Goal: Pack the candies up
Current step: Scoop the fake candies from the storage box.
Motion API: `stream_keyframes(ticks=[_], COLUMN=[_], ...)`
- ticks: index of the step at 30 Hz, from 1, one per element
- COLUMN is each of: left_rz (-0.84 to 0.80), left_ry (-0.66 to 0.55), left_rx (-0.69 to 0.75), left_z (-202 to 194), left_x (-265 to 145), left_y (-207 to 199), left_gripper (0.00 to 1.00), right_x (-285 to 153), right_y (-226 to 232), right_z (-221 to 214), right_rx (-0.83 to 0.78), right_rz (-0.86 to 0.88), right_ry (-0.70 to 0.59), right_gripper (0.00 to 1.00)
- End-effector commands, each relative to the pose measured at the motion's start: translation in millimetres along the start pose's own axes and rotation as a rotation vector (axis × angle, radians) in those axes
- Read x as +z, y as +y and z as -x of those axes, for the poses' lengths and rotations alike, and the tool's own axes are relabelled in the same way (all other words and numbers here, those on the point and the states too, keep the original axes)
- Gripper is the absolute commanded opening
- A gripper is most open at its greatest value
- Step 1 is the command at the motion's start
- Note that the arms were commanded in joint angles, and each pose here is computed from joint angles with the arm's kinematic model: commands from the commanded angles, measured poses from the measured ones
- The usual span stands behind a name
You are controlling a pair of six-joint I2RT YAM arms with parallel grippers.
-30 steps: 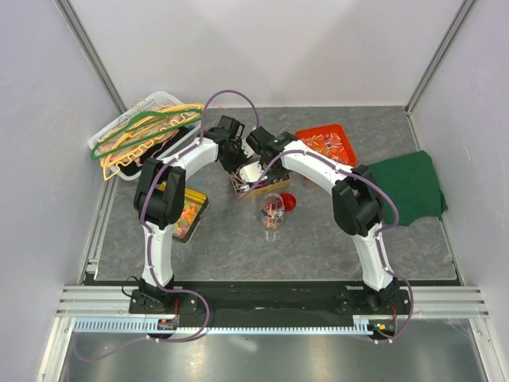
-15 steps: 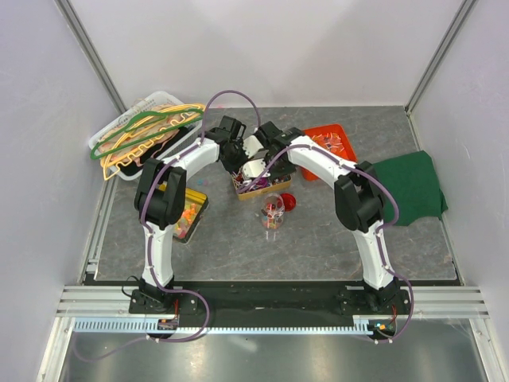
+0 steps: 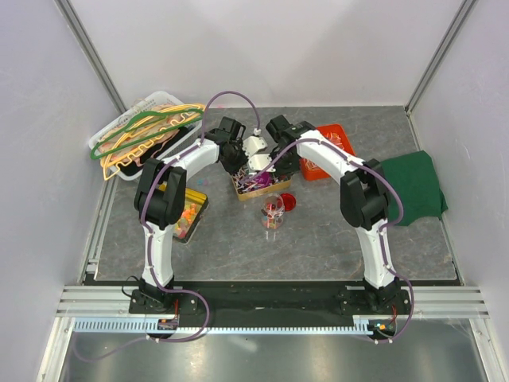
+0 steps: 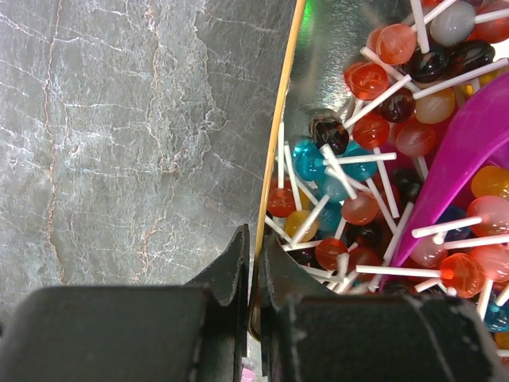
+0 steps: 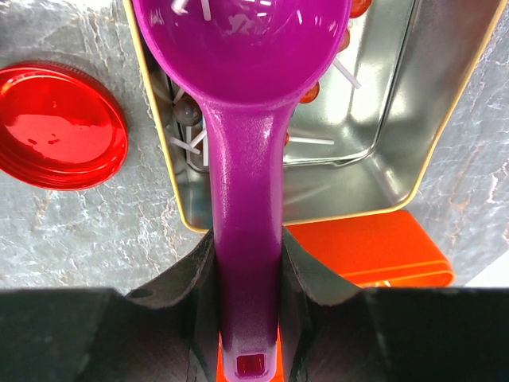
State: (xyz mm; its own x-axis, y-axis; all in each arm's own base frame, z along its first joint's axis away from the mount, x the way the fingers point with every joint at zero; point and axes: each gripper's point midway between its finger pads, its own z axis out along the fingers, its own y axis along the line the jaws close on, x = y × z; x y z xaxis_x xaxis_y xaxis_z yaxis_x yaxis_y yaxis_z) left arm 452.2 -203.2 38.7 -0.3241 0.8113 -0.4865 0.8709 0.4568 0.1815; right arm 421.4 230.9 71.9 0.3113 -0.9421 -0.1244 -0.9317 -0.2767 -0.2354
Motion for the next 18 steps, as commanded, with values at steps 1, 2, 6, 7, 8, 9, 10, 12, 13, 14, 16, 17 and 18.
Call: stream_keyframes(ticks=[1, 2, 6, 7, 8, 9, 10, 12, 13, 14, 16, 17, 18], left_rz=[0.078, 0.081, 0.09, 0.09, 0.09, 0.091, 0.093, 0.09, 0.091, 0.091, 0.09, 0.089, 0.093], left_ry=[-0.162, -0.163, -0.153, -0.15, -0.145, -0.143, -0.14, -0.138, -0.136, -0.136, -0.135, -0.136, -0.139], left_rx=[-0.003, -0.001, -0.004, -0.003, -0.004, -0.006, -0.006, -0.008, -0.012, -0.014, -0.016, -0.017, -0.021], left_z=[46.6, 47.1, 44.5, 43.4, 42.1, 40.8, 40.2, 39.3, 38.3, 37.9, 37.2, 37.4, 38.2], left_x=[-22.9, -23.6, -22.7, -21.8, -20.9, -20.1, -20.2, -18.6, -18.8, -18.9, -19.0, -18.0, -19.4], left_y=[20.3, 20.9, 22.9, 22.7, 22.6, 23.1, 23.3, 22.6, 23.1, 23.7, 23.8, 23.8, 25.4], left_gripper=[0.02, 0.02, 0.02, 0.02, 0.02, 0.02, 0.02, 0.02, 0.02, 0.02, 0.02, 0.02, 0.02], right_x=[23.3, 23.6, 23.0, 23.0, 25.8, 24.3, 24.3, 24.3, 23.5, 24.6, 23.4, 23.8, 22.6], right_y=[35.6, 36.2, 38.2, 38.7, 41.6, 39.3, 40.2, 40.3, 40.1, 41.7, 40.0, 41.0, 40.0], right_z=[16.9, 14.6, 13.9, 13.2, 11.9, 12.0, 12.5, 13.0, 13.8, 12.7, 16.3, 16.3, 19.0], right_rx=[0.048, 0.051, 0.063, 0.063, 0.067, 0.071, 0.072, 0.079, 0.08, 0.089, 0.095, 0.098, 0.101], right_rz=[0.158, 0.159, 0.159, 0.159, 0.167, 0.155, 0.156, 0.151, 0.148, 0.151, 0.145, 0.148, 0.143], right_ry=[-0.148, -0.151, -0.183, -0.188, -0.194, -0.201, -0.209, -0.227, -0.236, -0.242, -0.268, -0.276, -0.294], right_gripper=[0.0, 0.0, 0.0, 0.0, 0.0, 0.0, 0.0, 0.0, 0.0, 0.0, 0.0, 0.0, 0.0])
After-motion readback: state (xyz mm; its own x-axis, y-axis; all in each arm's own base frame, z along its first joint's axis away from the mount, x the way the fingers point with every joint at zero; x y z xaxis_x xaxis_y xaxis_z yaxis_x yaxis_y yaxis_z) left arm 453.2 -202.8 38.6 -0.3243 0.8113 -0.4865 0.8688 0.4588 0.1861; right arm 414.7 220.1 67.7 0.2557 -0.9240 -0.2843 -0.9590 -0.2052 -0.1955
